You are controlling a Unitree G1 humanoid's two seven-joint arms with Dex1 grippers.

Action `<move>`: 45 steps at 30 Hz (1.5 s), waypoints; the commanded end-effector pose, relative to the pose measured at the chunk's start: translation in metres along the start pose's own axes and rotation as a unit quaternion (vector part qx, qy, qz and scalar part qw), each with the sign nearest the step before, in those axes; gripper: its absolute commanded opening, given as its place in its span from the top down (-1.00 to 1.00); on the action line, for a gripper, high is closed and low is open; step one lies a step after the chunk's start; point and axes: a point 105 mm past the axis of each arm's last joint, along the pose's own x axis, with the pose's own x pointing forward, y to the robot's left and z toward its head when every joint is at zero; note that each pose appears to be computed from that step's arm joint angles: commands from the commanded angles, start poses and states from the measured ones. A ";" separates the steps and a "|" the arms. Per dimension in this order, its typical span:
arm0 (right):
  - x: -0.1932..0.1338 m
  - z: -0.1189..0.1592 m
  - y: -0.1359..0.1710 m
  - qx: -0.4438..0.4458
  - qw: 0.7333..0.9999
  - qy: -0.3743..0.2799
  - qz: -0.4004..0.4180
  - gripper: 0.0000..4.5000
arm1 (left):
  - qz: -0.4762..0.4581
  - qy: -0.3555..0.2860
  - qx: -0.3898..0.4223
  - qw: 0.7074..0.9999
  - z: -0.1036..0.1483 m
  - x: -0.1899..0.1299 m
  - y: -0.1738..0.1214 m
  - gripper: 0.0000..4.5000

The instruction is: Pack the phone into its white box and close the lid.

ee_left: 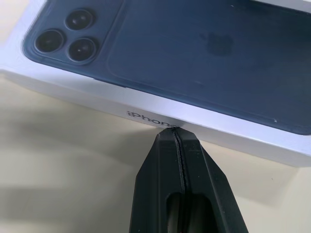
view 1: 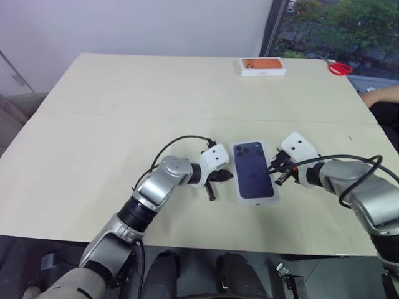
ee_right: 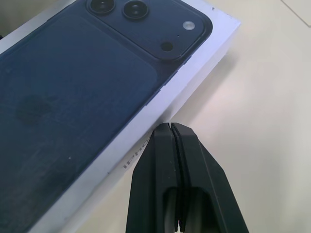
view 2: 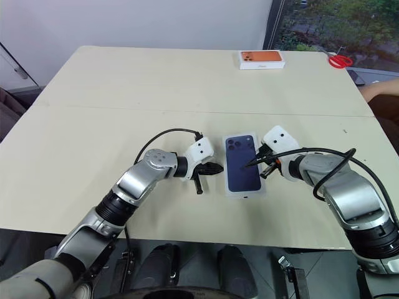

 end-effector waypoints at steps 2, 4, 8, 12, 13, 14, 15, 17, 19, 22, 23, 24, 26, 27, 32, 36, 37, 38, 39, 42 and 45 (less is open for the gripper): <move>-0.005 0.012 0.004 -0.007 1.000 -0.024 0.009 0.98 | 0.002 -0.077 0.001 0.997 0.033 -0.003 -0.003 1.00; -0.005 0.011 0.005 -0.004 1.000 -0.023 0.012 0.98 | 0.002 -0.085 -0.004 0.996 0.035 -0.003 -0.004 1.00; -0.004 0.010 0.005 -0.004 1.000 -0.022 0.013 0.98 | -0.001 -0.089 -0.005 0.996 0.037 -0.003 -0.005 1.00; -0.003 0.008 0.005 -0.003 1.000 -0.017 0.013 0.98 | -0.008 -0.086 -0.001 0.996 0.036 -0.003 -0.008 1.00; -0.003 0.007 0.005 -0.003 1.000 -0.016 0.013 0.98 | -0.009 -0.085 0.000 0.996 0.035 -0.003 -0.008 1.00; -0.003 0.007 0.005 -0.003 1.000 -0.015 0.012 0.98 | -0.010 -0.083 0.002 0.996 0.035 -0.003 -0.009 1.00; -0.003 0.006 0.005 -0.003 1.000 -0.014 0.012 0.98 | -0.011 -0.080 0.004 0.997 0.033 -0.003 -0.009 1.00; -0.002 0.005 0.005 -0.003 1.000 -0.012 0.011 0.98 | -0.009 -0.071 0.009 0.997 0.030 -0.003 -0.008 1.00; -0.002 0.005 0.004 -0.004 1.000 -0.012 0.009 0.98 | -0.005 -0.067 0.010 0.998 0.028 -0.003 -0.006 1.00; -0.005 0.007 -0.003 -0.009 1.000 -0.016 -0.011 0.98 | 0.004 -0.070 0.002 0.998 0.028 -0.008 -0.001 1.00; -0.007 0.008 -0.006 -0.010 1.000 -0.017 -0.017 0.98 | 0.006 -0.072 0.000 0.997 0.028 -0.011 0.001 1.00; -0.011 0.008 -0.009 -0.013 1.000 -0.017 -0.021 0.98 | 0.006 -0.076 -0.001 0.997 0.029 -0.015 0.002 1.00; -0.018 0.007 -0.017 -0.021 0.999 -0.016 -0.030 0.98 | 0.013 -0.085 -0.009 0.996 0.031 -0.023 0.008 1.00; -0.022 0.007 -0.019 -0.025 0.999 -0.016 -0.033 0.98 | 0.019 -0.091 -0.014 0.996 0.033 -0.027 0.012 1.00; -0.038 0.003 -0.011 -0.042 0.999 -0.030 0.009 0.98 | 0.064 -0.117 -0.024 0.991 0.054 -0.032 0.039 1.00; -0.046 -0.002 0.014 -0.045 0.996 -0.041 0.071 0.98 | 0.109 -0.084 -0.011 0.990 0.063 -0.007 0.061 1.00; -0.047 -0.002 0.021 -0.042 0.995 -0.044 0.084 0.98 | 0.117 -0.075 -0.013 0.990 0.063 -0.001 0.065 1.00; -0.047 -0.003 0.028 -0.036 0.993 -0.046 0.099 0.98 | 0.123 -0.065 -0.021 0.990 0.062 0.006 0.069 1.00; -0.048 -0.004 0.032 -0.033 0.993 -0.046 0.108 0.98 | 0.125 -0.060 -0.027 0.990 0.062 0.010 0.071 1.00; -0.042 -0.015 0.041 -0.029 0.993 -0.021 0.112 0.98 | 0.104 -0.024 -0.026 0.994 0.053 0.026 0.066 1.00; -0.035 -0.025 0.041 -0.016 0.995 0.000 0.098 0.98 | 0.079 0.015 -0.015 0.997 0.039 0.036 0.058 1.00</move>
